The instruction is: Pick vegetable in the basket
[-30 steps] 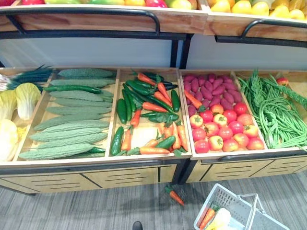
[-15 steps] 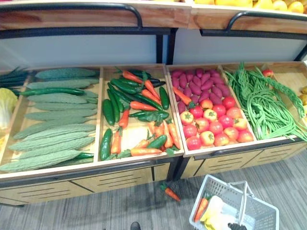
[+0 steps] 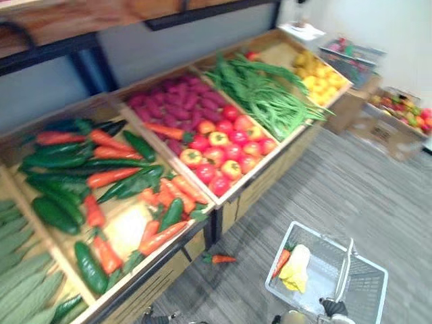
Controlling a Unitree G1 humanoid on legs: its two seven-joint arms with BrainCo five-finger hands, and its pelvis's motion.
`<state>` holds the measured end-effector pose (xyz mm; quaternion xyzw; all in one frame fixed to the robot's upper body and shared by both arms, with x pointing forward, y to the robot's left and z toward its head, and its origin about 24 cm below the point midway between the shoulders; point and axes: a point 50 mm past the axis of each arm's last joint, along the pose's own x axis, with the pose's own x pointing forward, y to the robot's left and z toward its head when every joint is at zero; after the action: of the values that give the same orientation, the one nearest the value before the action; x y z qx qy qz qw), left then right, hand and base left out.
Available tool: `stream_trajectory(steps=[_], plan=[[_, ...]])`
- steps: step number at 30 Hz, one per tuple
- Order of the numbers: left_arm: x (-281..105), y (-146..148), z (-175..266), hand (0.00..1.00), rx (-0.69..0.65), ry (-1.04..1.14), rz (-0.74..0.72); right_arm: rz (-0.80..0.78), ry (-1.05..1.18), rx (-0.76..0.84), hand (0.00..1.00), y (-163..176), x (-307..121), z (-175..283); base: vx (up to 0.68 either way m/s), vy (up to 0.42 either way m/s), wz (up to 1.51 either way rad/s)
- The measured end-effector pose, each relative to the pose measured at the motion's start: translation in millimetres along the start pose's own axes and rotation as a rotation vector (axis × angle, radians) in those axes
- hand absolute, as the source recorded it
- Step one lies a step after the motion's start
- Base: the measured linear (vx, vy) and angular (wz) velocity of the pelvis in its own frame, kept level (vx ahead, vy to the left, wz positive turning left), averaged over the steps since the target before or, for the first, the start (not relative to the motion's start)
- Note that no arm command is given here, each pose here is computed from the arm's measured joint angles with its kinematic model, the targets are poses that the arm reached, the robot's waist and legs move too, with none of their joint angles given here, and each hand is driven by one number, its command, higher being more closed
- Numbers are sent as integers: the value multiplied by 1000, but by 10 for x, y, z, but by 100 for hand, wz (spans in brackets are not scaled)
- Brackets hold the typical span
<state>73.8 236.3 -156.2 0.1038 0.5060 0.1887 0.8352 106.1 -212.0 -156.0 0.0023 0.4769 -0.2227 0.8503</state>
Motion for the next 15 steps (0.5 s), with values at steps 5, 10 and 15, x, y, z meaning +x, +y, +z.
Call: stream_trajectory(steps=[5, 10, 15], plan=[[11, -56, 69, 0, -23, -14, -11, 12, 32, -19, 100, 36, 13, -9, -95, -302, -145], [-26, -215, 63, 0, -55, -6, -40, -52, 64, -8, 100, -218, 10, -117, -82, -208, -94], [-35, -216, 86, 0, -150, -14, -6, -45, 55, -54, 100, -238, 23, -97, -37, -26, -120]])
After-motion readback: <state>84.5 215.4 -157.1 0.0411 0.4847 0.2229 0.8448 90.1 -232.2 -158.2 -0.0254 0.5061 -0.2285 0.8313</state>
